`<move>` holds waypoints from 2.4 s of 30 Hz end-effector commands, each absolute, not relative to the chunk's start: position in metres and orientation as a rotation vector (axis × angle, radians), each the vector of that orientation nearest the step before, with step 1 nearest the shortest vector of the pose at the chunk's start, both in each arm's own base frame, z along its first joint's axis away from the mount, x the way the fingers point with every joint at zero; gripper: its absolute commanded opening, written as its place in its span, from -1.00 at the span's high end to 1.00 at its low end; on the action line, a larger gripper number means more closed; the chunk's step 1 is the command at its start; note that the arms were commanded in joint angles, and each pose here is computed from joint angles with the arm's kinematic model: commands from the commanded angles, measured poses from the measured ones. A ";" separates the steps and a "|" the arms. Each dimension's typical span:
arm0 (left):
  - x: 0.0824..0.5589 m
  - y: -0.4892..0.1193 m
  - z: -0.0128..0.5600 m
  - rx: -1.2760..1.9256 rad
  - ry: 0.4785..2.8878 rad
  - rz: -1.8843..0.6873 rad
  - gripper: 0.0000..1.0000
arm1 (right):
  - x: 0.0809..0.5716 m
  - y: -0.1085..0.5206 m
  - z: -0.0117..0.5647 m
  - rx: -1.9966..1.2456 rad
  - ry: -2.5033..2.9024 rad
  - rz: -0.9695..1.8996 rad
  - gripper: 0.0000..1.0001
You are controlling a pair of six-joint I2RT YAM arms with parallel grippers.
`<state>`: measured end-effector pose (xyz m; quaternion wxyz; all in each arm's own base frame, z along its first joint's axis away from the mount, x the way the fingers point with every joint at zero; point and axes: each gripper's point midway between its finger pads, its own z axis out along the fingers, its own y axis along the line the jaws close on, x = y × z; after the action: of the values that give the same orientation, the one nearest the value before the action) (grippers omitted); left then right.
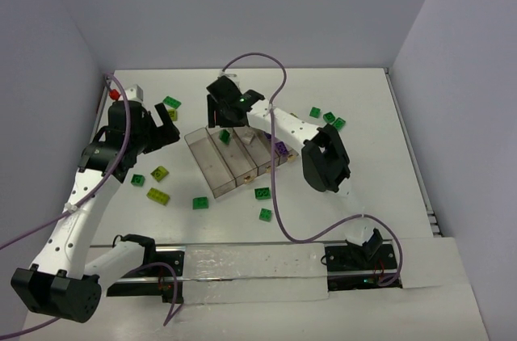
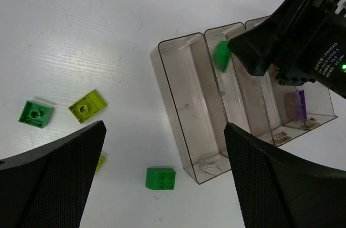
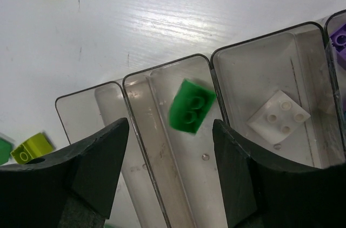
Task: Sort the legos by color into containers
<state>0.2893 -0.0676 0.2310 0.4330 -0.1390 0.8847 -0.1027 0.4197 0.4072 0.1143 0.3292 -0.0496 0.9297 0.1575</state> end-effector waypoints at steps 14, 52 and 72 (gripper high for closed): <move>0.291 -0.069 0.251 -0.356 2.149 -0.281 -0.99 | 0.279 0.284 0.170 -0.087 2.322 0.513 -0.45; 0.295 -0.070 0.247 -0.361 2.161 -0.277 -0.99 | 0.223 0.273 0.075 -0.155 2.523 0.201 0.27; 0.290 -0.063 0.254 -0.377 2.142 -0.250 -0.99 | 0.366 0.375 0.179 -0.208 2.261 0.309 0.15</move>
<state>0.2891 -0.0652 0.2296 0.4305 -0.1542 0.8839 -0.0985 0.3342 0.3584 0.1704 0.3974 -0.0741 0.9075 0.1142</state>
